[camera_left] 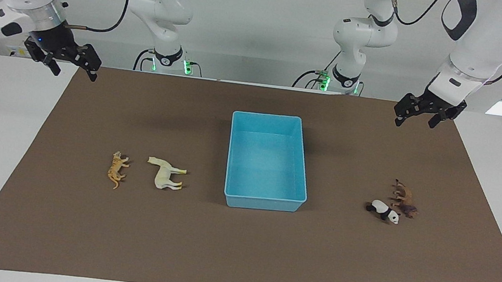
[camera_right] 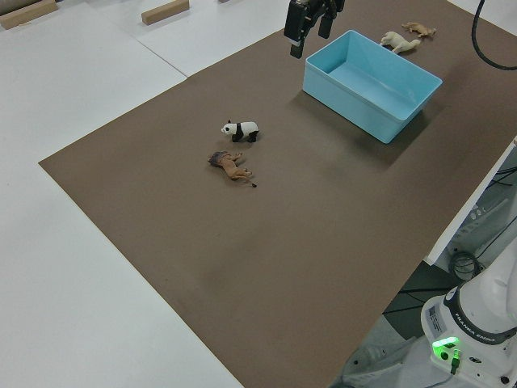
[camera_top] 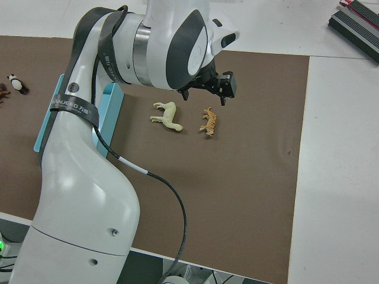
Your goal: Put all toys into storage box
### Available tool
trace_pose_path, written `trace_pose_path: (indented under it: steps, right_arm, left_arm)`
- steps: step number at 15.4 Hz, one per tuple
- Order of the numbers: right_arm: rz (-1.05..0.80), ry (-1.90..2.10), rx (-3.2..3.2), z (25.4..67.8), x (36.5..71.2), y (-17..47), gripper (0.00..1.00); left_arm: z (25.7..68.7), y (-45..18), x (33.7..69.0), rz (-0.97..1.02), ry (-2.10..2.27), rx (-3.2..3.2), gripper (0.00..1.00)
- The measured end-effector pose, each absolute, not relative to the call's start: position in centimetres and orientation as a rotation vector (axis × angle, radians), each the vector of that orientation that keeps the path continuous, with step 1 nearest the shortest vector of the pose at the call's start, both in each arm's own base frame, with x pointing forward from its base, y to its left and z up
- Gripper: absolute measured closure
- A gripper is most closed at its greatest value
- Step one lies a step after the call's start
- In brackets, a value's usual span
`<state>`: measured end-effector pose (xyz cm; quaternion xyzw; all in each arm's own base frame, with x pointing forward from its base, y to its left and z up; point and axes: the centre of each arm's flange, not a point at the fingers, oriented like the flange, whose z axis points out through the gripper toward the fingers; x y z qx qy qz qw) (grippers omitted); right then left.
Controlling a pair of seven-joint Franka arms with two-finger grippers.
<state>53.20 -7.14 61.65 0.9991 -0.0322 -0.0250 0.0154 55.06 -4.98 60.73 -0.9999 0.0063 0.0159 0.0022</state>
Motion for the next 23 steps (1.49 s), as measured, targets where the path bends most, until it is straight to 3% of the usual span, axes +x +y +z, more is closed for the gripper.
trace_pose_path:
  steps: [10,13,19,23]
  right_arm:
    - [-0.075,-0.099,3.106,61.8,53.2,-7.1,0.00]
    - [-0.075,-0.095,3.106,61.8,53.2,-7.0,0.00]
    - [-0.063,-0.010,3.106,60.6,53.9,-3.6,0.00]
    - [0.022,0.003,3.106,56.0,55.3,2.8,0.00]
  left_arm:
    - [61.1,-4.9,54.8,0.043,0.015,-3.136,0.00]
    - [60.2,-4.1,55.9,-0.103,-0.048,-3.141,0.00]
    - [51.5,-3.3,59.0,-0.208,-0.253,-3.148,0.00]
    - [42.9,-3.2,60.9,-0.272,-0.553,-3.139,0.00]
